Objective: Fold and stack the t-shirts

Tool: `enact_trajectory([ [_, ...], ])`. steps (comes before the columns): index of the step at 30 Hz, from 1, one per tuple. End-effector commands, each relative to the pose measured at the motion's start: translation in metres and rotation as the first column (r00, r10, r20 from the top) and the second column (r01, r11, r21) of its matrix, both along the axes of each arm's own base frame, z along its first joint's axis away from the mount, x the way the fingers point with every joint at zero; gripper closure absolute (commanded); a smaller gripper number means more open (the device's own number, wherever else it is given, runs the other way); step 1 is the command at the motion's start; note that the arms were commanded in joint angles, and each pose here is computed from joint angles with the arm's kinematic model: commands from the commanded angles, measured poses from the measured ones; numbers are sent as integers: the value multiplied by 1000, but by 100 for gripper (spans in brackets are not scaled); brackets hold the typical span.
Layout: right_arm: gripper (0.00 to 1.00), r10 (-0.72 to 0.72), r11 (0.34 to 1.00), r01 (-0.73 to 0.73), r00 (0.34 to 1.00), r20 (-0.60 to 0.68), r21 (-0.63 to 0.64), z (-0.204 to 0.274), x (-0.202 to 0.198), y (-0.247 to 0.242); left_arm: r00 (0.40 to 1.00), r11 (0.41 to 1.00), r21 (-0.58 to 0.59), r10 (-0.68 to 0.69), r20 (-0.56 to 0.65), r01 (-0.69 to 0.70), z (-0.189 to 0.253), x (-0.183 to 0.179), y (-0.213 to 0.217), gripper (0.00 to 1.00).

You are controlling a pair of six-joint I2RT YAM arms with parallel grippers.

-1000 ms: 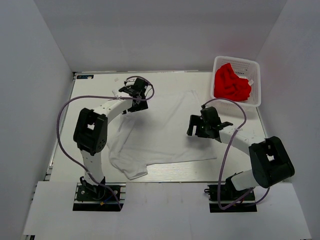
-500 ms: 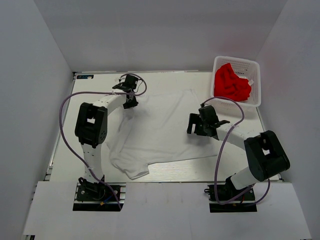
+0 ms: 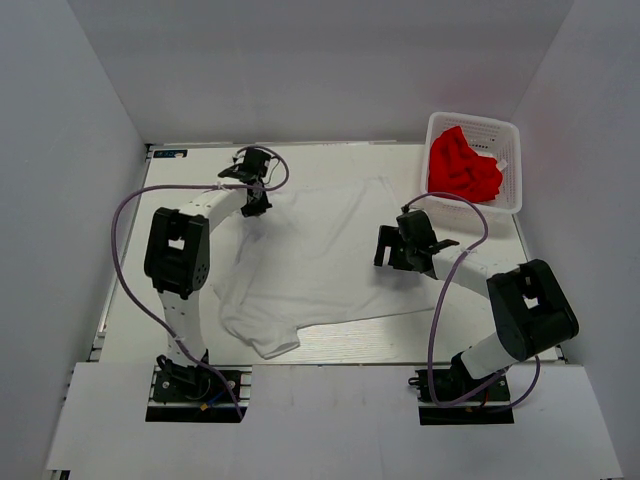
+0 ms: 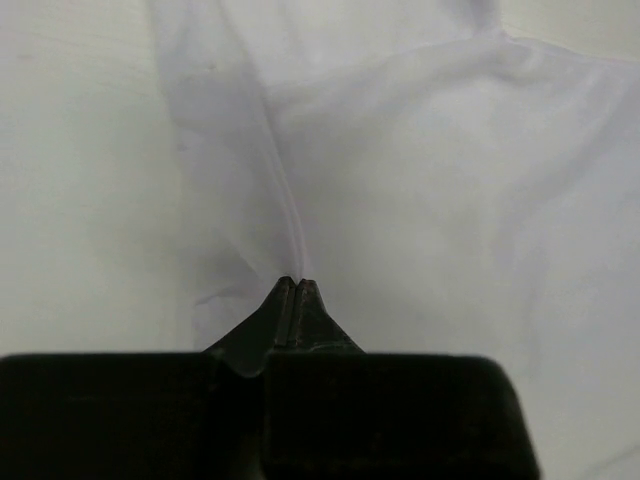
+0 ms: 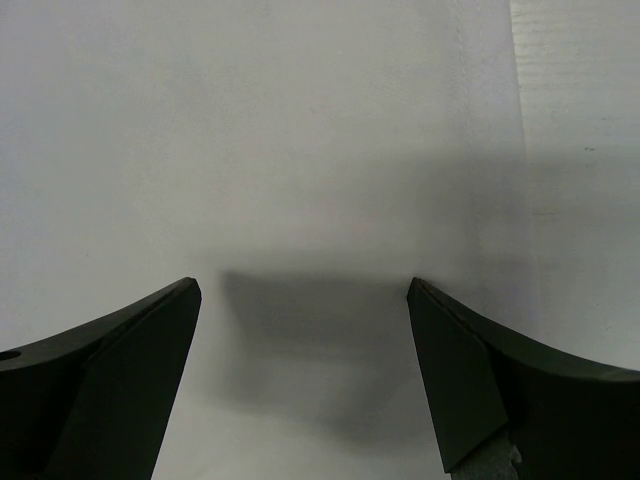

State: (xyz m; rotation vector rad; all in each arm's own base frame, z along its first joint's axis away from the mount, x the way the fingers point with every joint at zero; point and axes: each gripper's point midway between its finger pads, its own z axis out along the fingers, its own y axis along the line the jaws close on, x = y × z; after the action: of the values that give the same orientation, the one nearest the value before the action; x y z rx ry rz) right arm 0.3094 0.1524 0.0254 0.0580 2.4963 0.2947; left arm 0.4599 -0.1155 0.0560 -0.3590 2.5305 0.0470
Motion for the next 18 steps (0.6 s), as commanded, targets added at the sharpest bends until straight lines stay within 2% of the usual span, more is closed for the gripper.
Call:
enact_trajectory([
  [1, 10, -28, 997, 24, 997, -65, -67, -18, -13, -14, 997, 990, 136, 32, 70, -41, 50, -11, 44, 100],
  [2, 10, -28, 997, 24, 997, -67, -71, -18, -13, -15, 998, 983, 182, 25, 66, -37, 52, -12, 58, 100],
  [4, 10, -20, 997, 14, 997, -71, -78, -20, -13, -15, 991, 938, 321, 110, 82, -130, 54, -18, 104, 100],
  [6, 10, -17, 996, 10, 997, -80, -89, -21, -13, -16, 987, 924, 348, 147, 63, -160, 51, -17, 137, 100],
  [8, 10, -32, 995, 24, 996, -81, -101, -22, -11, -19, 991, 919, 371, 133, 25, -133, 45, -17, 153, 100],
  [12, 10, -44, 992, 34, 995, -84, -124, -22, -8, -21, 973, 868, 453, 232, -5, -204, 41, -8, 201, 100],
  [13, 10, -54, 990, 42, 994, -92, -133, -23, -8, -23, 967, 854, 474, 253, -17, -215, 41, -9, 209, 96],
  [14, 10, -60, 989, 48, 994, -87, -140, -23, -7, -24, 963, 846, 491, 267, -49, -210, 40, -13, 211, 82],
  [15, 10, -62, 989, 50, 994, -85, -140, -22, -4, -24, 959, 843, 488, 280, -37, -227, 46, -7, 217, 22],
  [16, 10, -62, 989, 51, 995, -83, -137, -21, -3, -23, 957, 843, 484, 287, -35, -235, 46, -5, 217, 0],
  [18, 10, -53, 990, 42, 995, -81, -133, -19, -2, -20, 959, 859, 454, 280, -34, -235, 49, -1, 216, 0],
])
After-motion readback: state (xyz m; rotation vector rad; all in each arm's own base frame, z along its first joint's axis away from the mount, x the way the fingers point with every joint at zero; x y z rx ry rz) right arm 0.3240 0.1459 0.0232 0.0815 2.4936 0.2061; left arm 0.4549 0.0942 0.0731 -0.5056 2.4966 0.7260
